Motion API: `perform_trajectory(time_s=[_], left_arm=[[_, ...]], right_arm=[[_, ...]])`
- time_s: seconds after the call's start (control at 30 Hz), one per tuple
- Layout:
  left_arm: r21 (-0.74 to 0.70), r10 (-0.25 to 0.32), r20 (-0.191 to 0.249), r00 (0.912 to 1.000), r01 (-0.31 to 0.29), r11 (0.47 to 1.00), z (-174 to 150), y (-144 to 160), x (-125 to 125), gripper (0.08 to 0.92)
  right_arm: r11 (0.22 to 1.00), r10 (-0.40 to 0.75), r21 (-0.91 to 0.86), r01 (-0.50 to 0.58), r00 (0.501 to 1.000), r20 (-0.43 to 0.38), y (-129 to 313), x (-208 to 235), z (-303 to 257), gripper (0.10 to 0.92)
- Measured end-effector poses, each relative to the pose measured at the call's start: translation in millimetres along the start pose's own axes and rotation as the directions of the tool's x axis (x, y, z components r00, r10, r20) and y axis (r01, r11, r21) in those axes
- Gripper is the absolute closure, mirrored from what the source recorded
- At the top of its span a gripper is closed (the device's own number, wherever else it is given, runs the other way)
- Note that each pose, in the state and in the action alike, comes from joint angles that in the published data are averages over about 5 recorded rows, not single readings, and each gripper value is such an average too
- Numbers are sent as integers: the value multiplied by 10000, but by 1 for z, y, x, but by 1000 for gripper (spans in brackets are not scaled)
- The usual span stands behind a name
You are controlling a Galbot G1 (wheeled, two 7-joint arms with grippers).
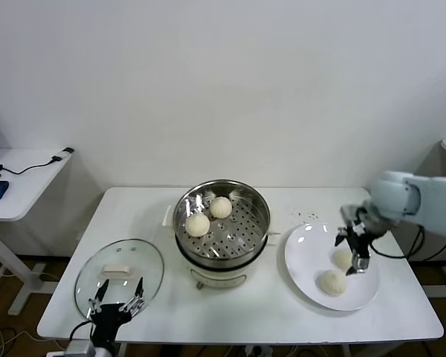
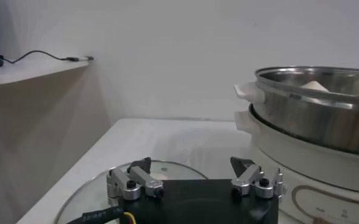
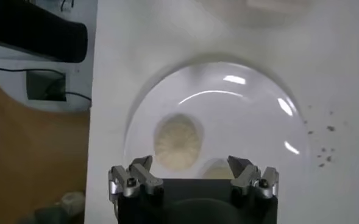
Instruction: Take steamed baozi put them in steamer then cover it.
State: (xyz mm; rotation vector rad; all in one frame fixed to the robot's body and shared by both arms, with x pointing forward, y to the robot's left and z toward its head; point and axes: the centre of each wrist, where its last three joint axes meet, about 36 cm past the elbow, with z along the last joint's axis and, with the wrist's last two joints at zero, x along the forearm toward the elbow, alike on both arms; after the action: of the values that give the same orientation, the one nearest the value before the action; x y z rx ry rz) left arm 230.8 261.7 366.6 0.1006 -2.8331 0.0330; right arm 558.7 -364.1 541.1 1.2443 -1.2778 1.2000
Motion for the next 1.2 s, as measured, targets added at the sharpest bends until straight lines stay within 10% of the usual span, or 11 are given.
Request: perform_trajectory(time_s=[0.67, 1.2], left_arm=[[-93, 7, -140, 9999, -8, 10000, 6, -1, -2, 177], [-117, -42, -193, 9998, 40, 9999, 7, -2, 0, 177]], right_arm=[[9976, 127, -672, -136, 9998, -136, 9, -78, 4, 206], [9993, 178, -327, -179, 9998, -22, 7, -74, 0, 409]])
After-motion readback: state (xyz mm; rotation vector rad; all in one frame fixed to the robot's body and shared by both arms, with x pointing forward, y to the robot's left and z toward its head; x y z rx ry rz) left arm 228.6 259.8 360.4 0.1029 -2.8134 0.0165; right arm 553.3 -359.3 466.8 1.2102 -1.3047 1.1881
